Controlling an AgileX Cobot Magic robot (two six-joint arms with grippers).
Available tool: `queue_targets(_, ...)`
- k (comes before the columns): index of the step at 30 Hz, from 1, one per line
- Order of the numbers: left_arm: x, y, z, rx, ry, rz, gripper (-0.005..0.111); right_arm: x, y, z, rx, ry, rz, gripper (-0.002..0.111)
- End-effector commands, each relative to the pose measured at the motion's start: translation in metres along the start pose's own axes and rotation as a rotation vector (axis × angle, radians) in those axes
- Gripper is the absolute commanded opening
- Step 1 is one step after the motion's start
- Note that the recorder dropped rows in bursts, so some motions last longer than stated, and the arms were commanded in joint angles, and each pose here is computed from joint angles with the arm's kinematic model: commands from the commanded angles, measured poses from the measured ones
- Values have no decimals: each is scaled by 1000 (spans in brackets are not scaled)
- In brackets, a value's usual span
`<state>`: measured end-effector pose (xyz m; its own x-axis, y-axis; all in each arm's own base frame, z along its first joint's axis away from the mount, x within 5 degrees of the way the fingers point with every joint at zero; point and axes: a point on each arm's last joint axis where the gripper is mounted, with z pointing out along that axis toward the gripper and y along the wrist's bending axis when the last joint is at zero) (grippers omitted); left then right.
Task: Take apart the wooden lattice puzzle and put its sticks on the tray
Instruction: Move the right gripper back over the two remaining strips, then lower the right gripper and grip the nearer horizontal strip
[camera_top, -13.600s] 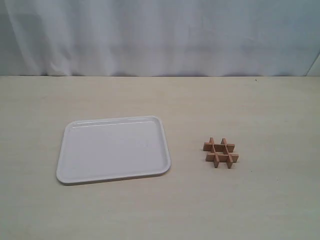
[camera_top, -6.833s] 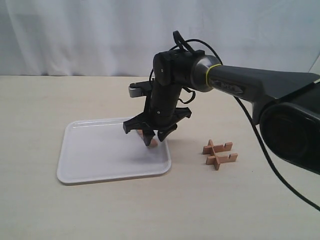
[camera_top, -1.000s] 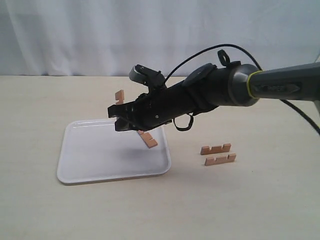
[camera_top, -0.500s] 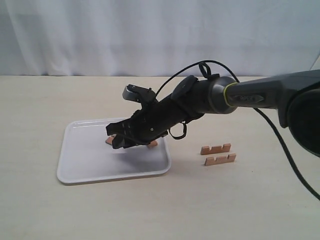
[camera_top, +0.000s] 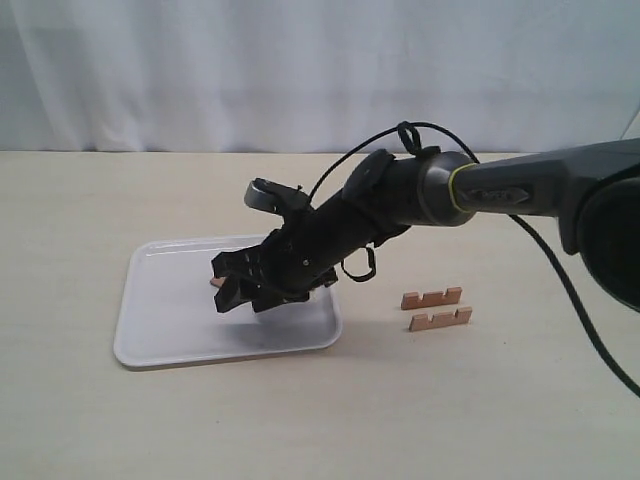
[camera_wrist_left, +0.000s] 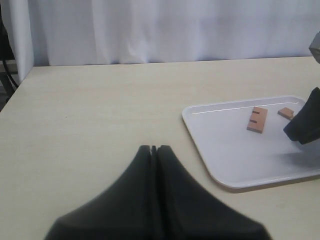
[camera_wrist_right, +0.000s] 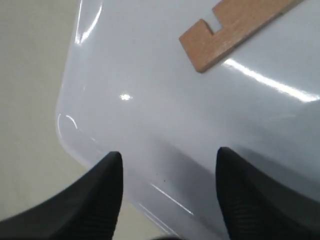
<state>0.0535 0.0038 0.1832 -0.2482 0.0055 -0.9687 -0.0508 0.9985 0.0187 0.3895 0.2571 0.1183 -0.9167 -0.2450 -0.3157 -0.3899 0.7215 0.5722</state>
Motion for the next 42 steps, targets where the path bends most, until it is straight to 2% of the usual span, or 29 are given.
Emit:
queue_targets(1,-1,0,0,-1,-15,0,0,-5,12,-23,17,-2,-53,53)
queue_targets(4,-1,0,0,-1,-15,0,0,-5,18,-36,45,26,-99,53)
queue_targets(8,-1,0,0,-1,-15,0,0,3,26,-67,159,138,-207,53)
queue_targets(10,-1,0,0,-1,-15,0,0,7,25,-85,282,190,-150,53)
queue_targets(12,-1,0,0,-1,-15,0,0,9,18,-108,483,216,-140,53)
queue_targets(15,-1,0,0,-1,-15,0,0,13,11,-129,670,260,-100,55)
queue_targets(16,-1,0,0,-1,-15,0,0,15,7,-133,740,284,-78,60)
queue_targets(20,-1,0,0,-1,-15,2,0,17,-4,-139,879,287,-45,80)
queue_targets(22,-1,0,0,-1,-15,2,0,23,-8,-136,886,316,-43,85)
queue_targets(25,-1,0,0,-1,-15,2,0,33,-17,-132,887,379,-67,86)
queue_targets(28,-1,0,0,-1,-15,2,0,42,-32,-133,886,417,-17,86)
queue_targets(36,-1,0,0,-1,-15,2,0,43,-66,-134,698,249,164,86)
queue_targets(42,-1,0,0,-1,-17,2,0,40,-77,-135,696,186,196,86)
